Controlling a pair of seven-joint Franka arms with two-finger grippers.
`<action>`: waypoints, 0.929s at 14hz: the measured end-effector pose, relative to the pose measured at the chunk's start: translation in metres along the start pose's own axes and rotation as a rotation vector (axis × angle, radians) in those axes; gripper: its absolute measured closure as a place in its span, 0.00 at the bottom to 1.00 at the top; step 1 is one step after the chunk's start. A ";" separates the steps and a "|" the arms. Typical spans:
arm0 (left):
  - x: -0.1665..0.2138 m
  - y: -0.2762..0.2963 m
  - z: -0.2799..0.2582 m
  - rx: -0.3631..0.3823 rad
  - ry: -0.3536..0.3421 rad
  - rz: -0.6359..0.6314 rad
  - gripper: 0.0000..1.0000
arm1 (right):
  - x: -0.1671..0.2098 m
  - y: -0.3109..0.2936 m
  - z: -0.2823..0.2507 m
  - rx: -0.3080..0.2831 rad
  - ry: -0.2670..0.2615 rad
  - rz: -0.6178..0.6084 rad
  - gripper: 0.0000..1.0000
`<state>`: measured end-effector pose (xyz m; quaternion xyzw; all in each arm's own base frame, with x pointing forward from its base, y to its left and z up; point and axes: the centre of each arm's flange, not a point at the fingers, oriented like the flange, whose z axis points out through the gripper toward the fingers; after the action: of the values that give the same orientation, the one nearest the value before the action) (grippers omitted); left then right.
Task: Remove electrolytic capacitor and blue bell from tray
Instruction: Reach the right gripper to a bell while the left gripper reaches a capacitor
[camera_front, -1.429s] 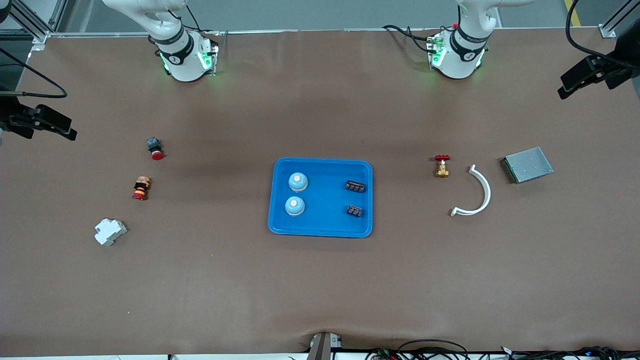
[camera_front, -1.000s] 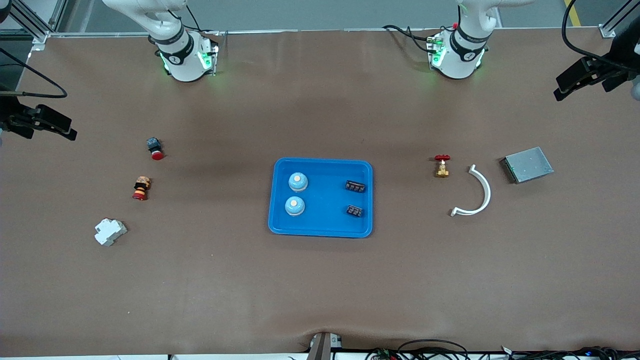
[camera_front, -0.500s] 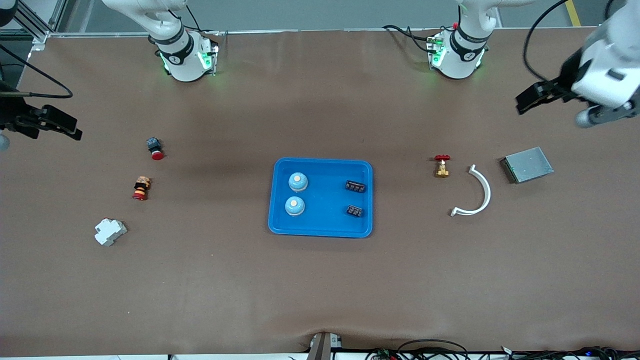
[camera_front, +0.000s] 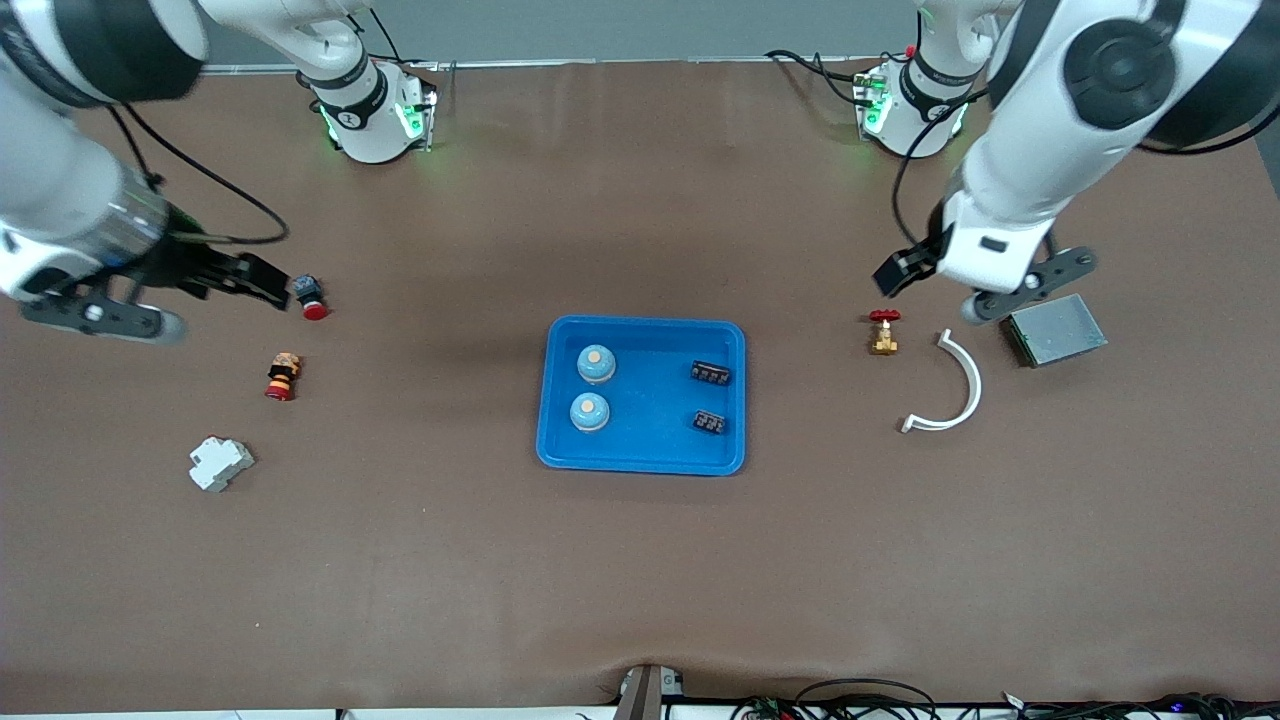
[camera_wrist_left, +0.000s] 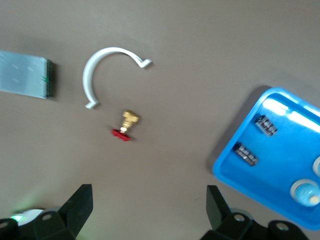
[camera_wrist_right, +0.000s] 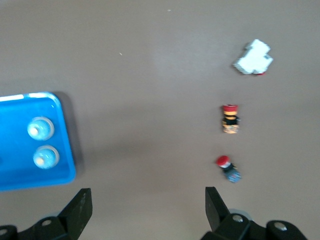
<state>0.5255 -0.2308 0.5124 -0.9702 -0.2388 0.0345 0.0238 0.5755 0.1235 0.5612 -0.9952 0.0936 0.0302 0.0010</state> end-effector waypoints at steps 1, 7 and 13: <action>-0.006 0.014 0.016 -0.012 0.001 -0.046 0.00 | 0.001 -0.022 0.016 0.001 0.006 0.021 0.00; -0.023 0.076 0.085 -0.069 -0.024 -0.324 0.00 | -0.002 -0.118 0.100 -0.008 0.006 0.089 0.00; -0.035 0.124 0.151 -0.069 -0.043 -0.535 0.00 | -0.027 -0.211 0.195 0.035 0.061 0.158 0.00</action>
<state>0.5401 -0.3520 0.3565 -0.8718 -0.4883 0.0393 -0.0059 0.5763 0.3379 0.3679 -0.9849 0.1725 -0.0021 0.0134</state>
